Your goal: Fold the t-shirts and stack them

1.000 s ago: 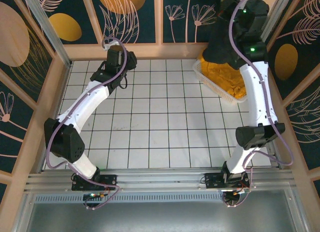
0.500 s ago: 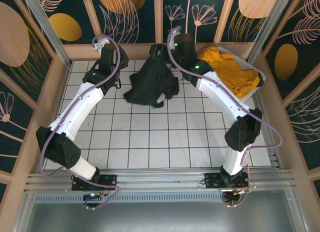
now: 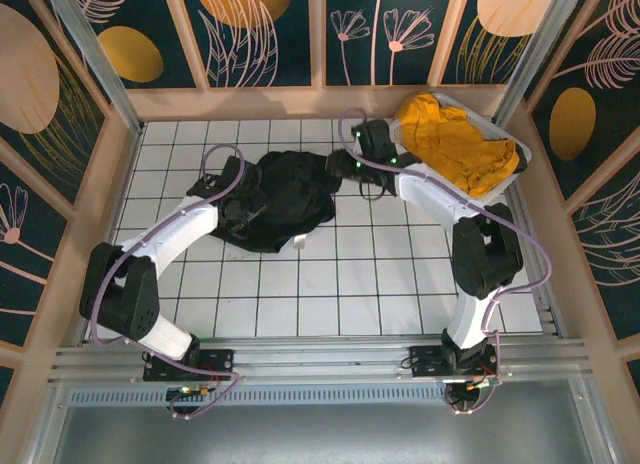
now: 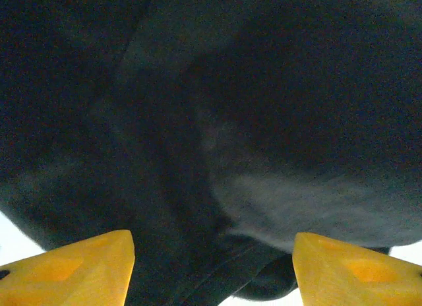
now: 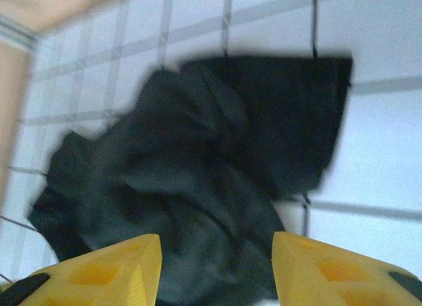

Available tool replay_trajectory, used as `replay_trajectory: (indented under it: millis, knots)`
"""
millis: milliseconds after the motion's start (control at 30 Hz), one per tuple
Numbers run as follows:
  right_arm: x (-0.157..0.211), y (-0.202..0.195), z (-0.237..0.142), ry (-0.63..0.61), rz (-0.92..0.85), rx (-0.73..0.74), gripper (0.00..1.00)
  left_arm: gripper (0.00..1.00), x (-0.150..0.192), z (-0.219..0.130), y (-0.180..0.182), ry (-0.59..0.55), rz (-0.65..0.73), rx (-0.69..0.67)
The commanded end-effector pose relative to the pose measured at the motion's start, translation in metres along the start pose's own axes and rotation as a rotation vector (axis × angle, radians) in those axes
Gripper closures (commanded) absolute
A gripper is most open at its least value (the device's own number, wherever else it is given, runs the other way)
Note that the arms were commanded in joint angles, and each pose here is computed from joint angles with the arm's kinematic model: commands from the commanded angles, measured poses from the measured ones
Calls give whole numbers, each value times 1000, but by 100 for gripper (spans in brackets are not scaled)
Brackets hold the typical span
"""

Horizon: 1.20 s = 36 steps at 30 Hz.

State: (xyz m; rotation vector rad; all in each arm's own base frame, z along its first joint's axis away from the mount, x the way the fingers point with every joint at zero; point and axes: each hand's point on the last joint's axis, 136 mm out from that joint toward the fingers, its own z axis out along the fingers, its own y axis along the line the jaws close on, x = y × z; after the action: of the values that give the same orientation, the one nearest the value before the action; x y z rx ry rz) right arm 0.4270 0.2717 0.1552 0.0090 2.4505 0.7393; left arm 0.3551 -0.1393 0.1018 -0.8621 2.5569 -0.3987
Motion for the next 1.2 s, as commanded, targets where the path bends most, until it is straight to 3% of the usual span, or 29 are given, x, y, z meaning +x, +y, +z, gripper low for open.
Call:
replay_trajectory:
  millis: [0, 100, 167, 267, 367, 500, 633, 700, 833, 900, 933, 967, 1033, 1167]
  knots:
    - [33, -14, 9, 87, -21, 10, 52, 36, 13, 6, -4, 78, -65, 32]
    - [48, -32, 23, 131, -2, 43, 52, 37, 24, 18, 12, 128, 69, -66]
    - [47, -41, 30, 134, 19, 55, 52, 35, 28, 18, 8, 116, 241, -113]
    - [36, -53, 39, 129, 69, 67, 53, 34, 34, 15, -22, 46, 483, -79]
    - [15, -65, 34, 71, 130, 84, 57, 33, 47, 19, -60, 9, 621, 1]
    - [-17, -81, 10, -17, 215, 101, 57, 30, 68, 33, -106, -32, 720, 75]
    - [-42, -90, -18, -78, 280, 100, 55, 28, 85, 57, -133, -70, 795, 51]
    - [-50, -92, -31, -103, 302, 89, 55, 27, 87, 72, -137, -94, 815, -1]
    - [-59, -88, -51, -124, 325, 59, 54, 31, 73, 107, -117, -145, 815, -231]
    - [-60, -87, -57, -126, 329, 49, 54, 39, 70, 118, -113, -161, 834, -280]
    - [-59, -87, -60, -129, 329, 46, 54, 48, 71, 122, -113, -163, 840, -281]
    - [-58, -88, -61, -127, 332, 45, 54, 63, 70, 123, -114, -171, 839, -279]
    - [-55, -92, -62, -125, 339, 46, 54, 100, 60, 113, -114, -221, 820, -301]
    - [-48, -96, -56, -112, 349, 43, 54, 100, 26, 48, -114, -363, 723, -306]
